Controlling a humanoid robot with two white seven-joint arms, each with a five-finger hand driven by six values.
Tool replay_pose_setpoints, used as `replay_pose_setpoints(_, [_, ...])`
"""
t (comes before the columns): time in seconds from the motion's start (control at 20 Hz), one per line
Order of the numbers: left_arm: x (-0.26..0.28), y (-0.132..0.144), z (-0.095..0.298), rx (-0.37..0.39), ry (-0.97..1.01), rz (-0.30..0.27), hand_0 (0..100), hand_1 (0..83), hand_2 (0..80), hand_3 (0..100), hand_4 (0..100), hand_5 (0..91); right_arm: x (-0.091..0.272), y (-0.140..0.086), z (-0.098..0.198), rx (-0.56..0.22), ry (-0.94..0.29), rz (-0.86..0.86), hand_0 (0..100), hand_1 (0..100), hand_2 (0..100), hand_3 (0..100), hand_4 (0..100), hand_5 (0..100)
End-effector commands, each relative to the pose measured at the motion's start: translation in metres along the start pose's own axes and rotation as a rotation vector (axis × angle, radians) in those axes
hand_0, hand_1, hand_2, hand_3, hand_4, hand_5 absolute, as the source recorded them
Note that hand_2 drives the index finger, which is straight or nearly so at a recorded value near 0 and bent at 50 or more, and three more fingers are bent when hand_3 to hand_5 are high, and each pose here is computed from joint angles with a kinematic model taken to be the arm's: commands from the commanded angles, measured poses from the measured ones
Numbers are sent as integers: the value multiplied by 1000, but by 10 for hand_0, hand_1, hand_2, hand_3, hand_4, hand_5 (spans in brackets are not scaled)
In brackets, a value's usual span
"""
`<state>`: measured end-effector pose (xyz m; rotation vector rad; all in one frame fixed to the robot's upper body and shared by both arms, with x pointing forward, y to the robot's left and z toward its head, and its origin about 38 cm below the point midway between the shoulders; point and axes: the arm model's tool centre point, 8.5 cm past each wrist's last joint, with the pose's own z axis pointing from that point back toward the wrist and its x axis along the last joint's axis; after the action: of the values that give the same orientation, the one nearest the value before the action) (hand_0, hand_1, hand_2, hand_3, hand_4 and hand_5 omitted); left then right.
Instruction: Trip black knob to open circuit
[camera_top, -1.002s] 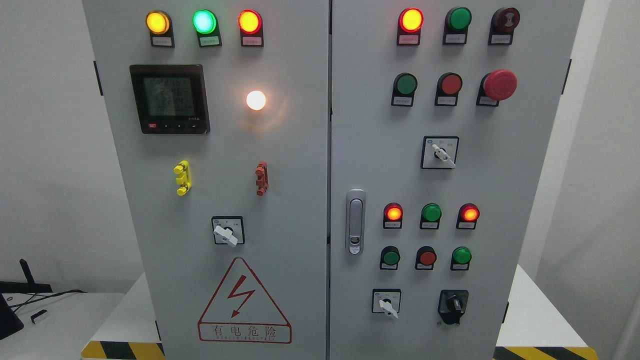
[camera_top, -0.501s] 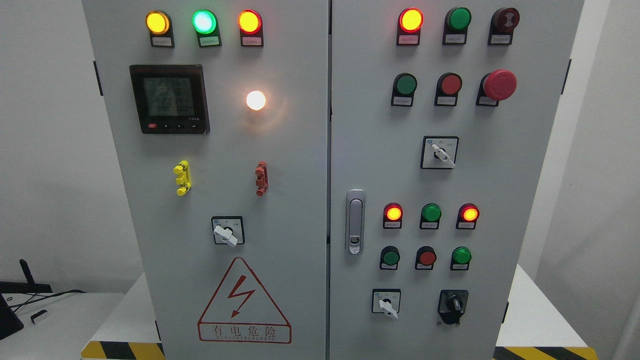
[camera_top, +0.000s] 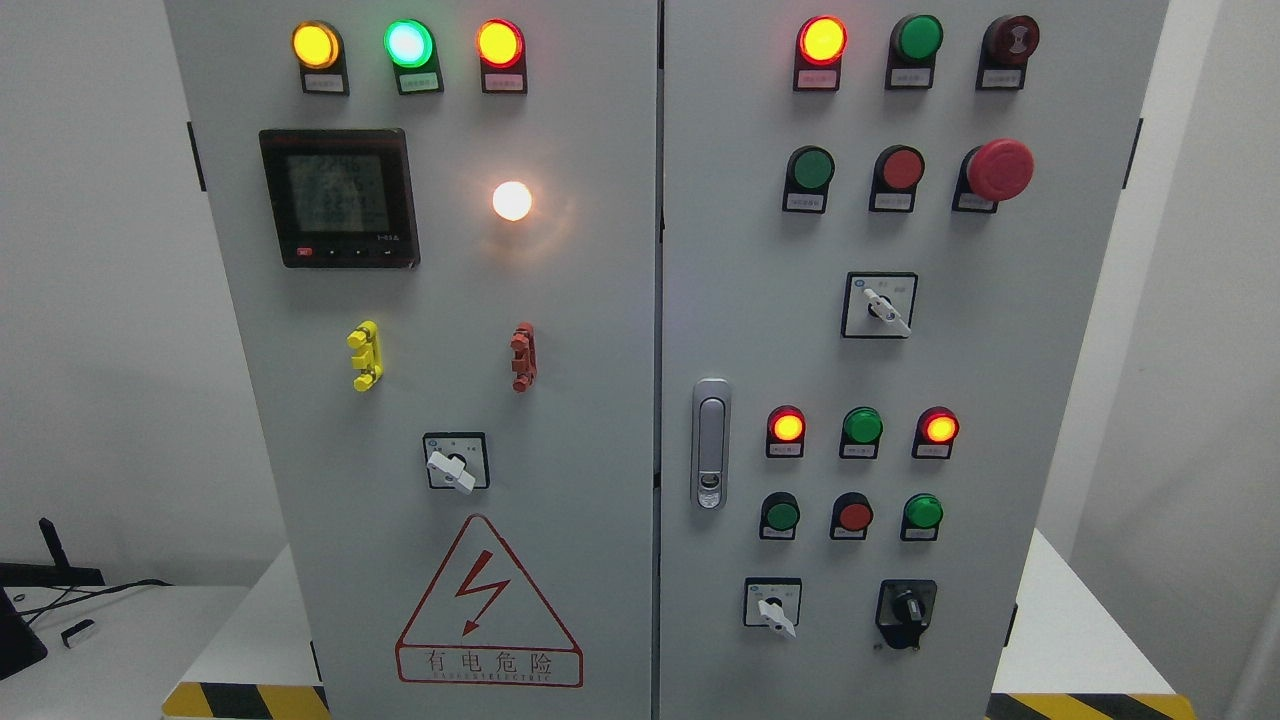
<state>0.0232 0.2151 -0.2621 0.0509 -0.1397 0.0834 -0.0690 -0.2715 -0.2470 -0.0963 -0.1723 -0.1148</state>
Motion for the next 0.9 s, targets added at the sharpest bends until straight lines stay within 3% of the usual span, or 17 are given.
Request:
replay_pose_setpoints(0.0, [0,0,0,-5,-2,-30,120,389,0,0,0,0,37,-11,26,-1,-237,-7,196,151,0,0,0,0])
replay_pose_setpoints(0.5, [0,-1,0,-6,-2,-30,120,389,0,0,0,0,39,-22,112,-27,-670,-23,177,208,0,0,0,0])
replay_pose_setpoints(0.55, [0,0,0,-5,0,-30,120,389,0,0,0,0,39,-26,119,-52,-702,-30,179,220,0,0,46,0])
replay_pose_setpoints(0.65, [0,0,0,-5,-2,-30,120,389,0,0,0,0,45,-32,126,-113,-788,-60,178,260,0,61,129,55])
replay_pose_setpoints(0.75, [0,-1,0,-6,-2,-30,120,389,0,0,0,0,53,-33,135,-142,-894,-85,157,338,10,239,220,170])
replay_pose_setpoints(0.85, [0,-1,0,-6,0,-30,120,389,0,0,0,0,62,-34,144,-161,-990,-115,154,369,80,315,260,259])
